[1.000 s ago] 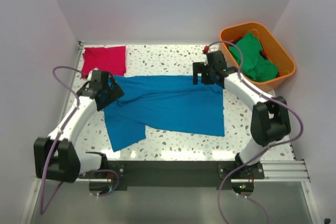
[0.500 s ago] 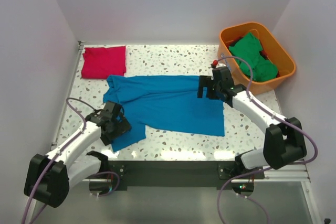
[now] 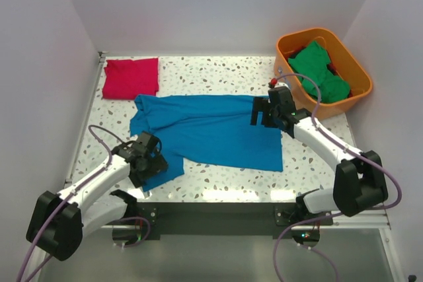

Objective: Fold and stack the t-shirts
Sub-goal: Fold the tshirt

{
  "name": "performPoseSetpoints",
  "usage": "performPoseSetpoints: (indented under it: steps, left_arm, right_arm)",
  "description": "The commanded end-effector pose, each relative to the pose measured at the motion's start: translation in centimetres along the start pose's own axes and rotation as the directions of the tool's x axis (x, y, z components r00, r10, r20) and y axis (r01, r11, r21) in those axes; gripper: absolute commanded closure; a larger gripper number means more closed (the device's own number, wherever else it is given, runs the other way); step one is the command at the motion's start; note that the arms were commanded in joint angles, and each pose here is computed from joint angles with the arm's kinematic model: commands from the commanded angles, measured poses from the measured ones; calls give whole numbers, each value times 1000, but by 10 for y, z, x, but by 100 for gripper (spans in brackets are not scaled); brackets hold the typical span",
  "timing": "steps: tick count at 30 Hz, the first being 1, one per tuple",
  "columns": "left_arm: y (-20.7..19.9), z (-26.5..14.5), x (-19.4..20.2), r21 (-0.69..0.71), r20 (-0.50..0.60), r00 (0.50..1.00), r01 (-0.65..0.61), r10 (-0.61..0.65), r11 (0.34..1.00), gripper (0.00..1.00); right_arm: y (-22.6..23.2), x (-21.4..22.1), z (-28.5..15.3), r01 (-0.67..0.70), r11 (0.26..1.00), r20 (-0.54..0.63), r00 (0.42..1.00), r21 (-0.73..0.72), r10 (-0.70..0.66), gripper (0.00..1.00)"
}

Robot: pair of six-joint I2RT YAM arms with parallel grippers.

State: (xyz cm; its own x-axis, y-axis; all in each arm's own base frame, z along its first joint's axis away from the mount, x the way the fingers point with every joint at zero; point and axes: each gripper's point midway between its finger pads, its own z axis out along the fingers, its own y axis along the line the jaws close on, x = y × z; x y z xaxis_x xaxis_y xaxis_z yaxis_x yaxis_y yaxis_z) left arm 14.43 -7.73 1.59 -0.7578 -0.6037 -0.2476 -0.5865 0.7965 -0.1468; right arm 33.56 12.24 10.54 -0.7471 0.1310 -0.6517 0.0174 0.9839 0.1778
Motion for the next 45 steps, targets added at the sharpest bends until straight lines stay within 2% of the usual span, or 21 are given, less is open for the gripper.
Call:
performPoseSetpoints:
  steps: [1, 4, 5, 6, 7, 14, 17, 22, 24, 28, 34, 38, 42, 43, 45]
  left_arm:
    - [8, 9, 6, -43, -12, 1000, 25, -26, 999, 9]
    - [7, 7, 5, -25, 2, 999, 35, -35, 999, 31]
    - [6, 6, 4, -18, 5, 999, 35, -35, 999, 44]
    - [6, 7, 5, -18, 5, 999, 36, -36, 999, 50]
    - [7, 7, 5, -24, 3, 1000, 31, -31, 999, 65]
    - [5, 5, 6, -16, -6, 1000, 18, -18, 1000, 100]
    - [3, 1, 2, -4, 7, 1000, 23, -23, 1000, 100]
    - [-1, -9, -3, 25, 29, 999, 23, -23, 999, 100]
    - [-4, -13, -5, 38, 34, 999, 17, -18, 999, 100]
    - [-6, -17, -5, 50, 28, 1000, -2, 1, 999, 100]
    - [-8, -25, -5, 69, 25, 1000, -14, 12, 998, 100]
    - [-15, -27, -5, 98, 17, 1000, -23, 21, 995, 100]
    - [-27, -26, -7, 138, 14, 1000, -16, 15, 990, 100]
    - [-29, -26, -7, 141, 14, 1000, -15, 13, 990, 100]
    - [-34, -31, -13, 156, 33, 999, -16, 11, 988, 100]
  right_arm:
    - [-12, -1, -12, -32, 998, 28, 999, 56, 31, 1]
    - [-24, 5, -18, -50, 993, 31, 998, 111, 47, 1]
    - [-27, 7, -19, -58, 991, 28, 998, 121, 55, 1]
    - [-28, 10, -21, -61, 990, 24, 998, 125, 58, 1]
    - [-32, 12, -25, -64, 988, 25, 998, 138, 61, 1]
    - [-45, 33, -32, -89, 978, -8, 996, 189, 92, 1]
    - [-50, 46, -44, -138, 971, -12, 990, 197, 143, 1]
    - [-73, 89, -68, -239, 927, -55, 962, 290, 266, 1]
    - [-70, 102, -75, -263, 927, -85, 952, 268, 295, 1]
    - [-66, 134, -74, -336, 907, -142, 914, 252, 379, 1]
    - [-74, 165, -69, -380, 877, -172, 882, 292, 440, 9]
    - [-69, 168, -53, -397, 875, -182, 872, 279, 454, 13]
    - [-62, 168, -37, -399, 881, -190, 872, 254, 450, 33]
    - [-62, 168, -35, -402, 880, -188, 871, 253, 453, 42]
    - [-63, 166, -30, -400, 880, -174, 876, 255, 449, 52]
